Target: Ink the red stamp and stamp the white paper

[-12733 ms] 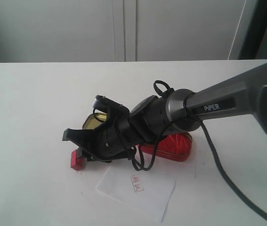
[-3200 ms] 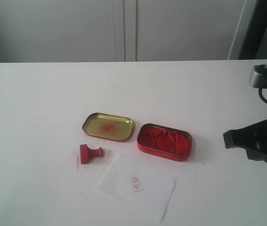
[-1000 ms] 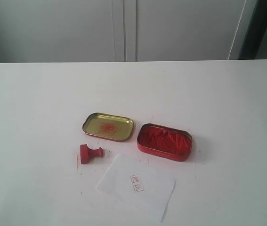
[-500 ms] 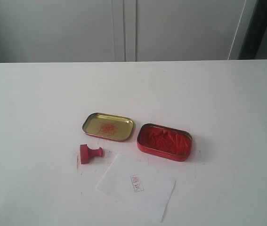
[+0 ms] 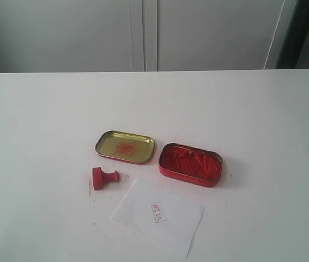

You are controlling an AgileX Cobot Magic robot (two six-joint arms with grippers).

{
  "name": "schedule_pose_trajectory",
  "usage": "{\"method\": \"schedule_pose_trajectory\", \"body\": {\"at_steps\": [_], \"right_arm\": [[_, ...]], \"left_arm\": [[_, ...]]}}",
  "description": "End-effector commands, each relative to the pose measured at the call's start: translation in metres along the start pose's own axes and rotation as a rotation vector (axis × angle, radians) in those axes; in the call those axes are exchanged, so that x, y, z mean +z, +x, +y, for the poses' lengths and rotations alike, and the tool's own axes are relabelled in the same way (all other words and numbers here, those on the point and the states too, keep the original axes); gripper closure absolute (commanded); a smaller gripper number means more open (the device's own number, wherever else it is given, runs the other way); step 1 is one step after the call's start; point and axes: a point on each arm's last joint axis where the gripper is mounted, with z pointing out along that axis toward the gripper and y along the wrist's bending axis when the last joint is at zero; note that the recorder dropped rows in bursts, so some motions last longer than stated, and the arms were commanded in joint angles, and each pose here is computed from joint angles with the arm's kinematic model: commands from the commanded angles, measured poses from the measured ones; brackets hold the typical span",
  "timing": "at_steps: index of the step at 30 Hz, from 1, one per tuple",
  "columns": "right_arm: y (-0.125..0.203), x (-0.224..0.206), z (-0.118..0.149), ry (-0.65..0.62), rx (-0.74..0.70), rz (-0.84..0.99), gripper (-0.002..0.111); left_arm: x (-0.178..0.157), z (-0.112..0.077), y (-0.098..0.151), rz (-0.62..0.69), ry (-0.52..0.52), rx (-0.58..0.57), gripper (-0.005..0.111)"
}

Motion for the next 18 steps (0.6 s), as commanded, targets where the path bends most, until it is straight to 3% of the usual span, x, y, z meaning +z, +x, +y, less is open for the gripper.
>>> {"method": "schedule_pose_trajectory", "body": {"at_steps": [1,18], "right_arm": [[0.018,0.009,0.002,-0.001,-0.001,0.055,0.108],[0.081,0.043,0.009,-0.014,-0.005,0.132,0.108]], "left_arm": [[0.0,0.0,0.001,-0.003,-0.002,-0.001,0.107],[0.0,0.0,0.001,-0.003,-0.002,-0.001,0.107]]}}
